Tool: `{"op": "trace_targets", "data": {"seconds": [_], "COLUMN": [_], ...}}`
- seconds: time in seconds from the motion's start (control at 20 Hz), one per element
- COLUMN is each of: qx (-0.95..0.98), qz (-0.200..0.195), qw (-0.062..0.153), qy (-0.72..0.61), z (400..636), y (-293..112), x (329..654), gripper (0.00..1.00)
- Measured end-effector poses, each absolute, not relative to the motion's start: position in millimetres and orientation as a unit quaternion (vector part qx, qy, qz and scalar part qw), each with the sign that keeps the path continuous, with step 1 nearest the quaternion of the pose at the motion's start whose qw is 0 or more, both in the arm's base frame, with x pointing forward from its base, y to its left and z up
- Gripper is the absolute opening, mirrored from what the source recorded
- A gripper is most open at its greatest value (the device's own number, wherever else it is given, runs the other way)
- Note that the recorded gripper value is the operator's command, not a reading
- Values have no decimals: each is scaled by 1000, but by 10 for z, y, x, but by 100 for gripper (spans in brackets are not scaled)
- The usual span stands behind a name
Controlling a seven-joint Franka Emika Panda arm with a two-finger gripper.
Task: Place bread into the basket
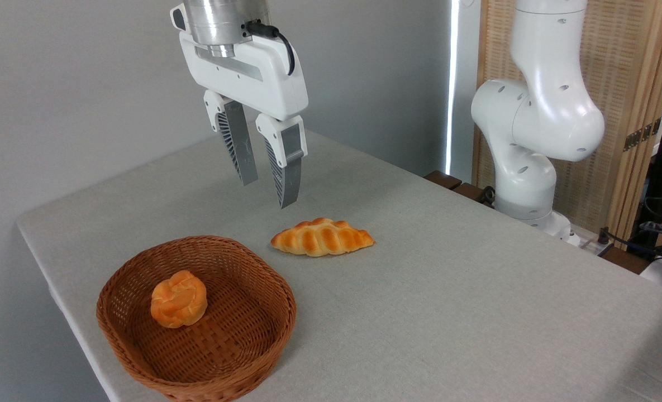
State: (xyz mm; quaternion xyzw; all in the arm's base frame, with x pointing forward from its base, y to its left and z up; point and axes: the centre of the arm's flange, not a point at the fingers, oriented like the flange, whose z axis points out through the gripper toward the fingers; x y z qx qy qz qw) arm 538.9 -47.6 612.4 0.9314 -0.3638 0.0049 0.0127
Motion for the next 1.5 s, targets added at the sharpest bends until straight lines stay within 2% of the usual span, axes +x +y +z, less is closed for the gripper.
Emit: {"op": "trace_targets", "data": {"seconds": [1.25, 1.5], "qx": [929, 901], "qz": [-13, -34], "qw": [18, 26], "qy": [-370, -432], "z": [6073, 5931], "y": [-493, -677], "x": [5349, 5114], "gripper": [100, 100]}}
